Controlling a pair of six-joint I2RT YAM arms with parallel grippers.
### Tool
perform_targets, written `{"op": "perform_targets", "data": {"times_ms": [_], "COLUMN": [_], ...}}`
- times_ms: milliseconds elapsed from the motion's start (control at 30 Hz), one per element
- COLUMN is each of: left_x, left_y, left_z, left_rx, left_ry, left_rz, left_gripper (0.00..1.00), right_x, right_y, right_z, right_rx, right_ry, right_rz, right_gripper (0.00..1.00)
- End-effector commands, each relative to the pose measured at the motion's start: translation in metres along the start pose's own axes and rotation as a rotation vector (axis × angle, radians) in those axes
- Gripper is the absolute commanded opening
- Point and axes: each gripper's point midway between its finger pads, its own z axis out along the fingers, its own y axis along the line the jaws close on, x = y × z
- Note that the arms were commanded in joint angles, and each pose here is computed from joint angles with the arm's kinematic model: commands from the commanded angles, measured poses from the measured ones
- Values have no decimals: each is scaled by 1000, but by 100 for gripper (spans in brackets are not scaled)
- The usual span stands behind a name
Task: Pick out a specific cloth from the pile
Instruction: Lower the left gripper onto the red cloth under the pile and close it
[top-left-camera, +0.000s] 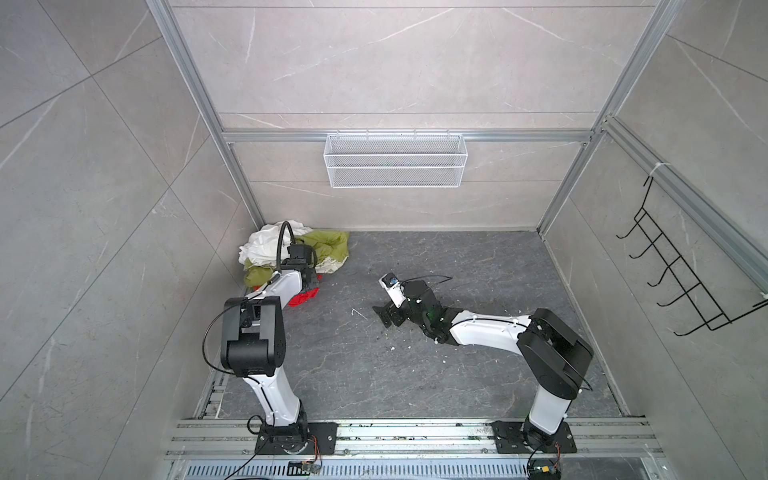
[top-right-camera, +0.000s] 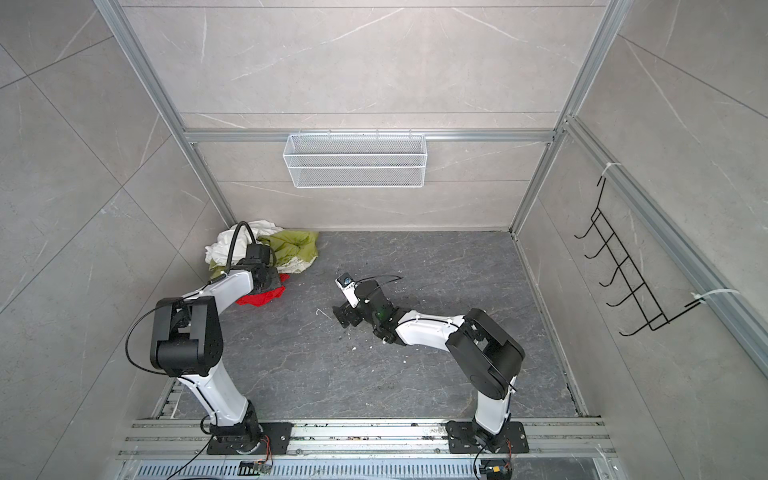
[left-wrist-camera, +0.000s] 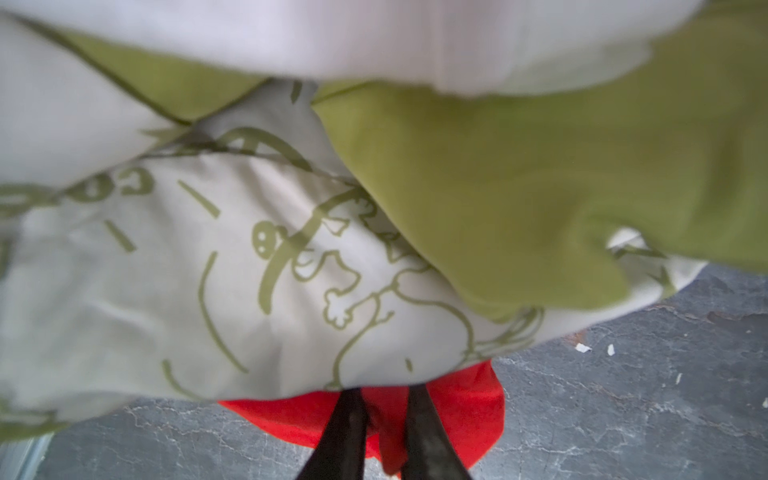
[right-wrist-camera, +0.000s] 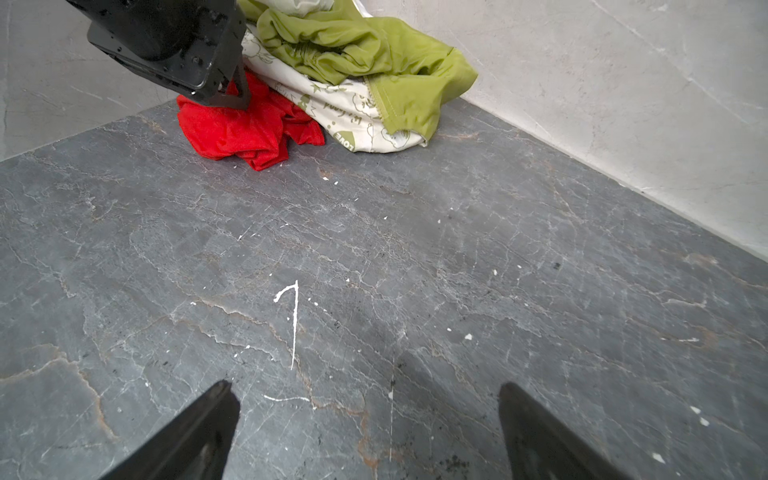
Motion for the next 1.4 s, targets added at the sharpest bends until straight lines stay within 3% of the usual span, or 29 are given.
{"op": "perform_targets", "data": {"times_ms": [0,367,1367], "left_x": [-25,-32,-14], "left_y": [0,5,16], "left_z": [-21,-40,-67], "left_rx": [10,12,26], "left_ry": [-69,-98,-122], "left_rz": [-12,-17,-73], "left_gripper": [14,2,0], "right_x": [-2,-1,-4], "right_y": [4,4,4], "right_z": [3,-1,-9], "right_rx": [-11,-9,3], "right_ry": [6,4,-12], "right_rz": [16,27,39], "right_gripper": [100,100,100]}}
